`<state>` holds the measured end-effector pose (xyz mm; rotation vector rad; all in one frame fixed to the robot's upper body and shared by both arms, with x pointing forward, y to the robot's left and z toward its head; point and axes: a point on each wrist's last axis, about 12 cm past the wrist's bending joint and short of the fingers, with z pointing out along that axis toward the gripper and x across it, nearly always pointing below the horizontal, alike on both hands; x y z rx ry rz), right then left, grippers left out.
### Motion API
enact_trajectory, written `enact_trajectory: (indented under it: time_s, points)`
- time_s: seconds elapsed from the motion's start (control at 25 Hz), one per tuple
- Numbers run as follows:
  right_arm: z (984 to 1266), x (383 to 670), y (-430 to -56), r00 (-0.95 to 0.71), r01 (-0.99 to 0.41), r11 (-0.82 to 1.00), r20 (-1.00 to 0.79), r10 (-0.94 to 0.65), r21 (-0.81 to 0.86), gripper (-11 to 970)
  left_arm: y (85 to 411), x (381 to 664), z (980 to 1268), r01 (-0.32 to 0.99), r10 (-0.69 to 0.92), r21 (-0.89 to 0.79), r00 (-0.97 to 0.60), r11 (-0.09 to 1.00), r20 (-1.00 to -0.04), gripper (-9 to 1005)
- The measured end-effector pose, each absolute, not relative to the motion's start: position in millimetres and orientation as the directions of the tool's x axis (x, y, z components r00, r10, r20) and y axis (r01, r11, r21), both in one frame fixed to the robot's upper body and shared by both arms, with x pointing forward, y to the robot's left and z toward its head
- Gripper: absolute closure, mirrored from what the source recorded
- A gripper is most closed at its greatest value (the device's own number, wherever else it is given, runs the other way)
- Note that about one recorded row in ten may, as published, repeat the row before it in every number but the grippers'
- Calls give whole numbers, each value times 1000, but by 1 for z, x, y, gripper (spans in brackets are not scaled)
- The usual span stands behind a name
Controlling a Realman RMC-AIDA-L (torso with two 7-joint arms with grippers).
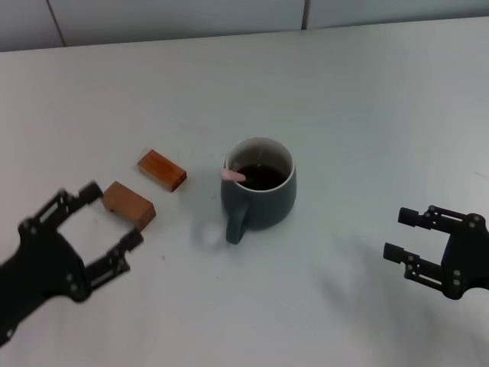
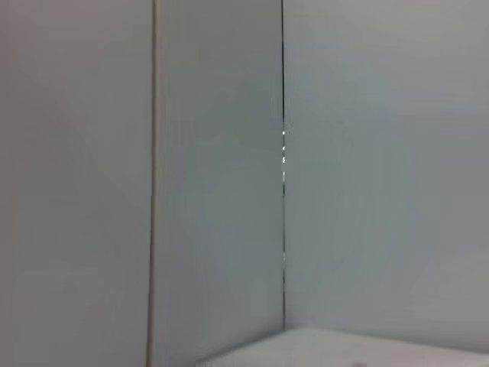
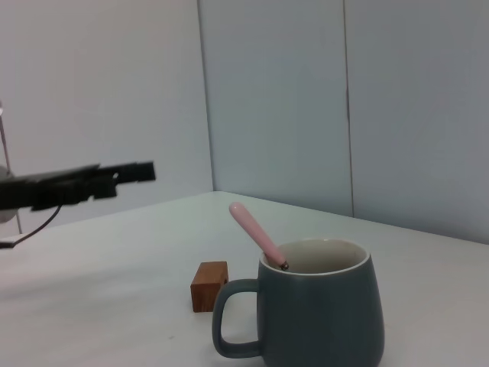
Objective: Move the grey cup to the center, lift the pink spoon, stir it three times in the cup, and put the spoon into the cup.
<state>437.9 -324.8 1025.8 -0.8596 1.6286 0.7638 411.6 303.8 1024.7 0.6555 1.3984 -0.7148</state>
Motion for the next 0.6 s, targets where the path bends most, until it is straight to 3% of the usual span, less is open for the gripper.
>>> enact_trajectory:
  time_s: [0.24,0.6]
  points:
    - [1025,436,-325,-153,-845,532,-977,-151,50,357,306,393,1011,782,-26,-59,-54,621,-998,146]
    - [1023,432,-326,-165,-849,526,-974,-157,59,357,311,392,1005,775,26,-53,-90,630,-996,152]
